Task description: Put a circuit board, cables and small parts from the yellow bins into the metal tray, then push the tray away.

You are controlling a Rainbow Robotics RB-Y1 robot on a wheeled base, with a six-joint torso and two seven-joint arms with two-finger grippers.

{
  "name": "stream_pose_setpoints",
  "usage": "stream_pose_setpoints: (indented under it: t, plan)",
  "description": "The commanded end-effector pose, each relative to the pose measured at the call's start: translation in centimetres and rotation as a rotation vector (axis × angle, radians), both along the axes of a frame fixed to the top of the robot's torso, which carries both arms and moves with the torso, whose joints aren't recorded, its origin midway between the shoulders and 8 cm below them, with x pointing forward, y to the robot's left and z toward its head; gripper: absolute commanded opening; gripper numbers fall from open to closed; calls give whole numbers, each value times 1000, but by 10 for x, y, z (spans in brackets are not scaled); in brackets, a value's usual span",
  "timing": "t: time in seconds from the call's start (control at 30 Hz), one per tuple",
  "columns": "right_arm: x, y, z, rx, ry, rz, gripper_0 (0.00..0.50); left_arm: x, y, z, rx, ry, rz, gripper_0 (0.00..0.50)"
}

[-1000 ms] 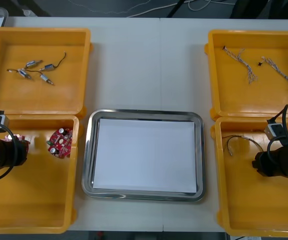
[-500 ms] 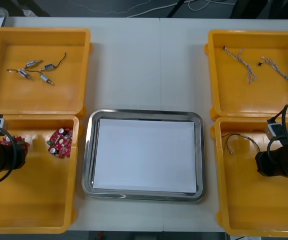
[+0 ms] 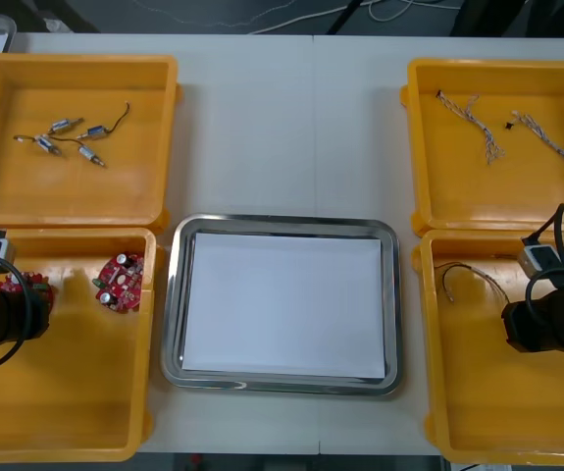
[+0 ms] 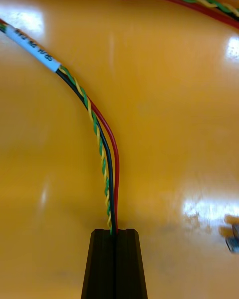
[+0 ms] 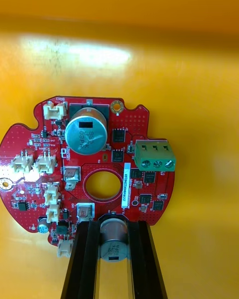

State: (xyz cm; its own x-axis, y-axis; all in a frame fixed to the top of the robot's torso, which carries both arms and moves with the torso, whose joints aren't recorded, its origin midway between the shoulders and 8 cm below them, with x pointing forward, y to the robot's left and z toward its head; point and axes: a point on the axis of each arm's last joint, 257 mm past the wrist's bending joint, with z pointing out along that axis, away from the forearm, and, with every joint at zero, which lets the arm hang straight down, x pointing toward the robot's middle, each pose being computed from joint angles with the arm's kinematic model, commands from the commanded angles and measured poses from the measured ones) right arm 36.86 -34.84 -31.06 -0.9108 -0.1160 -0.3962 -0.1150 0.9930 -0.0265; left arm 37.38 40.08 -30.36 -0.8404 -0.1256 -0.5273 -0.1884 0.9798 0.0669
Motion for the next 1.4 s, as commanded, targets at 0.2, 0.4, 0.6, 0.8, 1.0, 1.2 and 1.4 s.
stream_pose_setpoints:
  t: [0.2,0.4,0.6,0.8,1.0,1.2,1.4]
  plan:
    - [-16,-1,46,-26,-25,45,0,-38,-14,-16,28,42,-85,0]
    - [-36,-3,51,-26,-28,53,0,-48,-21,-19,12,42,-80,0]
    - [-54,-13,47,-24,-12,33,0,-59,-25,-26,5,36,-65,0]
    - [-73,-22,36,-12,3,8,0,-67,-29,-30,-4,30,-65,0]
    - [-91,-27,28,-5,15,-5,0,-71,-30,-32,-7,31,-67,0]
    - [-105,-33,22,-9,29,-19,0,-68,-30,-30,-4,23,-69,100]
    - [-114,-36,17,-10,47,-30,0,-67,-27,-29,10,21,-71,262]
